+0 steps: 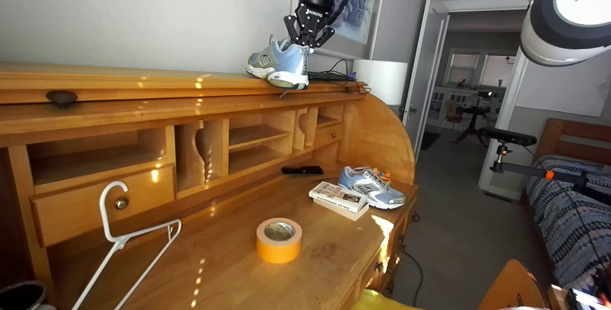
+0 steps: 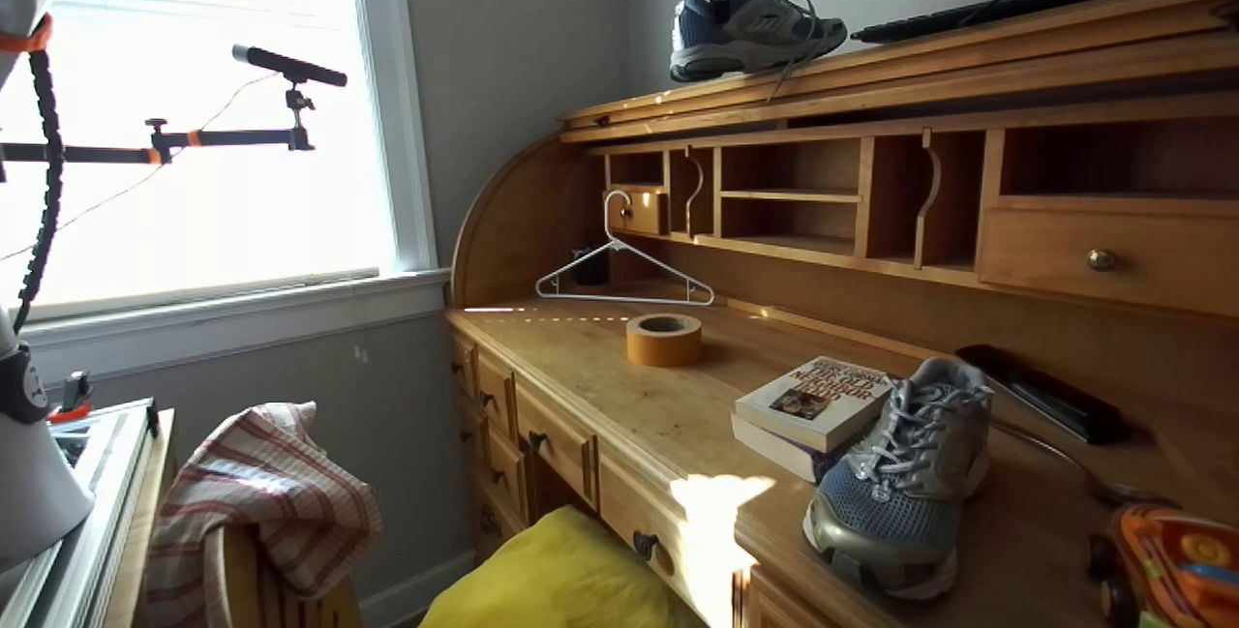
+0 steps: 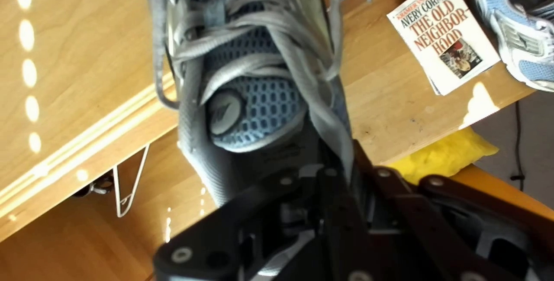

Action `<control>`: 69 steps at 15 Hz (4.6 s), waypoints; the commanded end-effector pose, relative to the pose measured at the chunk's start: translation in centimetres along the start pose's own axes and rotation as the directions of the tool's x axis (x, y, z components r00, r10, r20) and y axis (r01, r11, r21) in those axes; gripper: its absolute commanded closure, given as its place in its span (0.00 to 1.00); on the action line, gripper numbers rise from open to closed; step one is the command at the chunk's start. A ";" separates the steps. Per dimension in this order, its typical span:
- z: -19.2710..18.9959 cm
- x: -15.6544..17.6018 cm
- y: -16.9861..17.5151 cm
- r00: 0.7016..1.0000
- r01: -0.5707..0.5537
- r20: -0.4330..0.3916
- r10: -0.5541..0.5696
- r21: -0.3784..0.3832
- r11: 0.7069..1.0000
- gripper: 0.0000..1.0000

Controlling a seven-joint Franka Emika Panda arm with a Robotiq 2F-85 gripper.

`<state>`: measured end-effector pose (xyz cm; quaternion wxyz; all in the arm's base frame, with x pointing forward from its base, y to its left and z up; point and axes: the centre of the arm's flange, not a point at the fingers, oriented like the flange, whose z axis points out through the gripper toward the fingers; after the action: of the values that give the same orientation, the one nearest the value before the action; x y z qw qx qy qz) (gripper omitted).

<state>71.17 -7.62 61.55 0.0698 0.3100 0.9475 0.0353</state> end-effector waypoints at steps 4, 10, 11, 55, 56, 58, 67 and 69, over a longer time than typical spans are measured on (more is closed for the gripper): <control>-1.5 -1.8 3.7 0.960 -0.255 0.103 0.262 -0.075 0.964 0.98; -1.1 -1.4 6.1 0.901 -0.401 0.106 0.420 -0.167 0.901 0.98; -1.1 -1.2 6.4 0.890 -0.426 0.096 0.445 -0.174 0.888 0.98; -2.8 -3.0 8.4 0.781 -0.611 0.000 0.625 -0.208 0.764 0.98; -2.7 -3.2 8.3 0.790 -0.599 0.006 0.613 -0.203 0.774 0.98; -2.6 -3.7 8.1 0.798 -0.589 0.008 0.602 -0.200 0.783 0.98; -1.7 -5.4 8.3 0.769 -0.619 0.037 0.638 -0.210 0.757 0.98; -1.8 -5.9 8.2 0.761 -0.626 0.045 0.647 -0.214 0.750 0.98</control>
<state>74.56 -3.63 61.44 0.1251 0.6013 0.7794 0.1240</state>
